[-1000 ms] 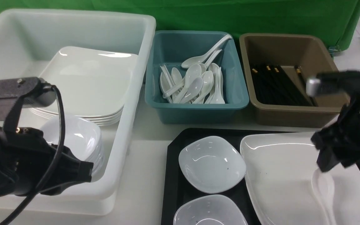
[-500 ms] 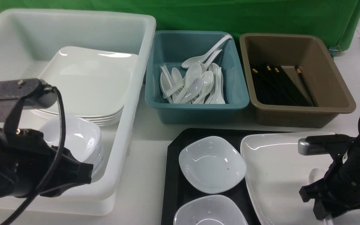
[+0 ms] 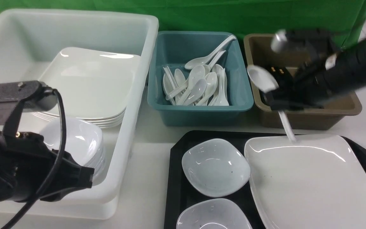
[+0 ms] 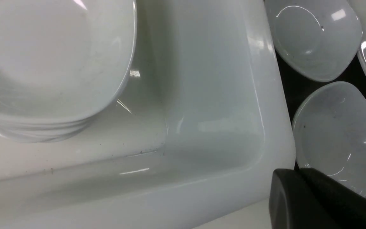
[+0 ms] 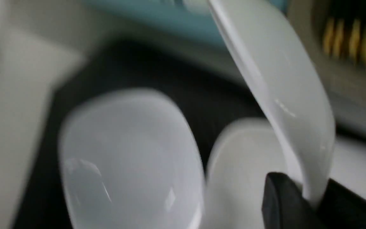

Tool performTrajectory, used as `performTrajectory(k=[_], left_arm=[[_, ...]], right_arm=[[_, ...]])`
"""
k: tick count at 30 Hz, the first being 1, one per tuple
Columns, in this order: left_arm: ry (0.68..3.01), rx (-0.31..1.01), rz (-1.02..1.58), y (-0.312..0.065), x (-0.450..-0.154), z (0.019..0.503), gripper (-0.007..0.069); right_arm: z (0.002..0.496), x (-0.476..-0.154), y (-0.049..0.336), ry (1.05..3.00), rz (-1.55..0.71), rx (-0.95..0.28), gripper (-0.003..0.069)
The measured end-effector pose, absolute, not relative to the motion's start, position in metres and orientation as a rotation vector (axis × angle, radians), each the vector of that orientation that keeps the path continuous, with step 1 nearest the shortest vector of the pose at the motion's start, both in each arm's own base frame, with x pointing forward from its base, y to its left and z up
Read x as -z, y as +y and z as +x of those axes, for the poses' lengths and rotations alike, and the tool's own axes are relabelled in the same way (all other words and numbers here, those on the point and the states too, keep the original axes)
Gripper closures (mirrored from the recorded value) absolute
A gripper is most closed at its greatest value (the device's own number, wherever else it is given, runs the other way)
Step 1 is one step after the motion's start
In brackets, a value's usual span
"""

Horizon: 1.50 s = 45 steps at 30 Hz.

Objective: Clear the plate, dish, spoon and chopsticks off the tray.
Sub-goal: Use the right arm to put the soup spoon into the small storage box in the middle, then use the left arm to grab a small plate from the dinner plate

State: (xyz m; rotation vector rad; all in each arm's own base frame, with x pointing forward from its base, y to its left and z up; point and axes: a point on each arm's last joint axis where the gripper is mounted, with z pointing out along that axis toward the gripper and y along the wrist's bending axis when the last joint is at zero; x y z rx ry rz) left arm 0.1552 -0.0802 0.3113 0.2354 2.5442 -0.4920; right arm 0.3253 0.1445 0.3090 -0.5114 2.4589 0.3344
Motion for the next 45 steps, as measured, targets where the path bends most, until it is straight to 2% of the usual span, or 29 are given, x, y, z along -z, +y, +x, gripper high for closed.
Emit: performTrajectory(k=[1, 3, 7, 9, 12, 15, 17, 19, 20, 23, 25, 28, 32, 35, 39, 43, 45], left_arm=[[2.545, 0.497, 0.233, -0.081, -0.311, 0.155, 0.0617], [2.546, 0.51, 0.228, -0.081, -0.312, 0.155, 0.0617], [2.547, 0.53, 0.222, -0.082, -0.312, 0.155, 0.0617], [2.548, 0.542, 0.217, -0.083, -0.312, 0.154, 0.0617], [2.566, 0.556, 0.236, -0.084, -0.311, 0.152, 0.0617], [2.599, 0.548, 0.308, -0.084, -0.309, 0.15, 0.0617], [2.631, 0.538, 0.353, -0.085, -0.307, 0.151, 0.0617], [2.657, 0.538, 0.401, -0.089, -0.307, 0.155, 0.0617], [2.664, 0.536, 0.428, -0.092, -0.309, 0.158, 0.0617], [2.668, 0.538, 0.542, -0.11, -0.312, 0.169, 0.0617], [2.667, 0.526, 0.669, -0.133, -0.313, 0.175, 0.0617], [2.672, 0.48, 0.793, -0.166, -0.311, 0.184, 0.0617], [2.704, 0.451, 0.907, -0.206, -0.298, 0.198, 0.0617], [2.741, 0.431, 0.944, -0.223, -0.284, 0.211, 0.0615], [2.734, 0.341, 1.127, -0.241, -0.256, 0.228, 0.0582], [2.718, 0.307, 1.211, -0.25, -0.236, 0.235, 0.05], [2.696, 0.3, 1.222, -0.257, -0.224, 0.24, 0.04]], right_arm=[[0.345, -0.33, 0.161, 2.372, -0.528, -0.359, 0.0566], [0.369, -0.341, 0.178, 2.312, -0.535, -0.378, 0.0566], [0.406, -0.335, 0.199, 2.277, -0.537, -0.389, 0.0563], [0.43, -0.319, 0.211, 2.287, -0.512, -0.403, 0.0533], [0.446, -0.302, 0.219, 2.309, -0.503, -0.408, 0.0403], [0.45, -0.297, 0.221, 2.336, -0.529, -0.4, 0.0239], [0.446, -0.302, 0.219, 2.355, -0.575, -0.376, 0.0184], [0.436, -0.314, 0.212, 2.393, -0.635, -0.313, 0.022], [0.43, -0.32, 0.208, 2.42, -0.663, -0.275, 0.0281], [0.405, -0.354, 0.186, 2.464, -0.731, -0.108, 0.0525], [0.382, -0.383, 0.167, 2.493, -0.736, -0.013, 0.0608], [0.358, -0.419, 0.144, 2.428, -0.685, 0.021, 0.0631], [0.317, -0.437, 0.107, 2.436, -0.616, 0.051, 0.0636], [0.286, -0.425, 0.083, 2.501, -0.583, 0.078, 0.0636], [0.23, -0.391, 0.055, 2.592, -0.543, 0.1, 0.0637], [0.187, -0.366, 0.043, 2.588, -0.51, 0.09, 0.0637], [0.161, -0.356, 0.036, 2.55, -0.49, 0.078, 0.0639]])
